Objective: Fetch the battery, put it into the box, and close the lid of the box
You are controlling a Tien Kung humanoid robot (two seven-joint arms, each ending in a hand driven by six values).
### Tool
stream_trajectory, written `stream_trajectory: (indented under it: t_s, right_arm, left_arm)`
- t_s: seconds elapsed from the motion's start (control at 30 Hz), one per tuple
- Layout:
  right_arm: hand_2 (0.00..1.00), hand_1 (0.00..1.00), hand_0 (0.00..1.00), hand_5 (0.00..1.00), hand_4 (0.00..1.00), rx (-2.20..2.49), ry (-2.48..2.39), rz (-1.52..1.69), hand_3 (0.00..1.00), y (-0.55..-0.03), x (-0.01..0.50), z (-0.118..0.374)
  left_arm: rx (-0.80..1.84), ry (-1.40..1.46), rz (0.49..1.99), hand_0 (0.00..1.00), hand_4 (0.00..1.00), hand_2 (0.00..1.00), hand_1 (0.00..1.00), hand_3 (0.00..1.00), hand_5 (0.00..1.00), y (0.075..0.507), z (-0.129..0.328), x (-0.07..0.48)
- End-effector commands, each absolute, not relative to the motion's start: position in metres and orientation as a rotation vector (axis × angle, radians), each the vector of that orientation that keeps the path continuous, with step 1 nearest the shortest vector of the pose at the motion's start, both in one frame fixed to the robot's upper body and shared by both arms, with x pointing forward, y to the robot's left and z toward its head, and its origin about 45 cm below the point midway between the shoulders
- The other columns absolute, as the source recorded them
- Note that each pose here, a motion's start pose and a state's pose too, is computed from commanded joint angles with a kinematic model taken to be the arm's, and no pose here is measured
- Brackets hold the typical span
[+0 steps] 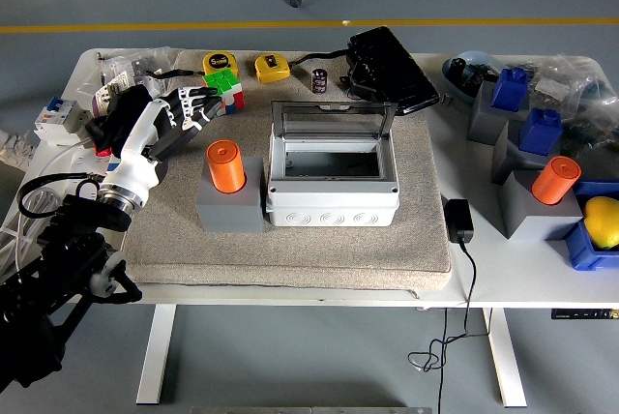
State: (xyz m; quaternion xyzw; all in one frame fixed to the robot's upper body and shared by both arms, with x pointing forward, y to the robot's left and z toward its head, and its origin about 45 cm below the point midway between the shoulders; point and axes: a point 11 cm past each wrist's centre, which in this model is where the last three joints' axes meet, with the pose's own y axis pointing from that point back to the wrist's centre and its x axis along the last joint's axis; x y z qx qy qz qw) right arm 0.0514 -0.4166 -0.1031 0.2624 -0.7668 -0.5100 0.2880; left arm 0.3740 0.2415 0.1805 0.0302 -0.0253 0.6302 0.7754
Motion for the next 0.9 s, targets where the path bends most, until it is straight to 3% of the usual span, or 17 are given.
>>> stream_trajectory:
  t_s: [0.3, 0.33, 0.47, 0.5, 0.67, 0.7, 0.87, 0.9]
  right_arm:
    - [0.629, 0.639, 0.613, 0.573, 0.986, 0.703, -2.046, -1.357, 0.581, -0.417, 0.052, -0.103]
    - [0.63, 0.638, 0.614, 0.572, 0.986, 0.704, -2.044, -1.355, 0.58, -0.417, 0.052, -0.103]
    - [0.63, 0.638, 0.614, 0.572, 0.986, 0.704, -2.042, -1.355, 0.58, -0.417, 0.051, -0.103]
    - [0.63, 0.638, 0.614, 0.572, 0.986, 0.704, -2.042, -1.355, 0.58, -0.417, 0.051, -0.103]
    - [0.63, 0.638, 0.614, 0.572, 0.986, 0.704, -2.041, -1.358, 0.58, -0.416, 0.05, -0.103]
    - [0.63, 0.639, 0.614, 0.572, 0.985, 0.703, -2.041, -1.359, 0.58, -0.416, 0.05, -0.103]
    - [0.63, 0.639, 0.614, 0.572, 0.985, 0.701, -2.041, -1.364, 0.58, -0.415, 0.05, -0.104]
    - [0.63, 0.639, 0.614, 0.572, 0.986, 0.702, -2.041, -1.364, 0.581, -0.415, 0.05, -0.104]
  left_arm:
    - [0.082, -0.024, 1.33, 0.789, 0.998, 0.728, 0.744, 0.741, 0.496, 0.229, 0.161, 0.365]
    - [0.079, -0.022, 1.328, 0.758, 0.998, 0.713, 0.73, 0.733, 0.405, 0.227, 0.158, 0.363]
    - [0.075, -0.023, 1.328, 0.758, 0.998, 0.713, 0.73, 0.733, 0.405, 0.223, 0.154, 0.361]
    - [0.074, -0.022, 1.329, 0.744, 0.998, 0.702, 0.713, 0.695, 0.368, 0.222, 0.153, 0.36]
    - [0.071, -0.012, 1.339, 0.744, 0.998, 0.702, 0.713, 0.695, 0.368, 0.22, 0.147, 0.359]
    - [0.069, -0.01, 1.342, 0.713, 0.998, 0.611, 0.673, 0.601, 0.289, 0.22, 0.146, 0.359]
    - [0.054, 0.002, 1.361, 0.713, 0.998, 0.611, 0.673, 0.601, 0.289, 0.218, 0.145, 0.361]
    - [0.053, 0.008, 1.364, 0.645, 0.998, 0.543, 0.594, 0.531, 0.071, 0.217, 0.145, 0.362]
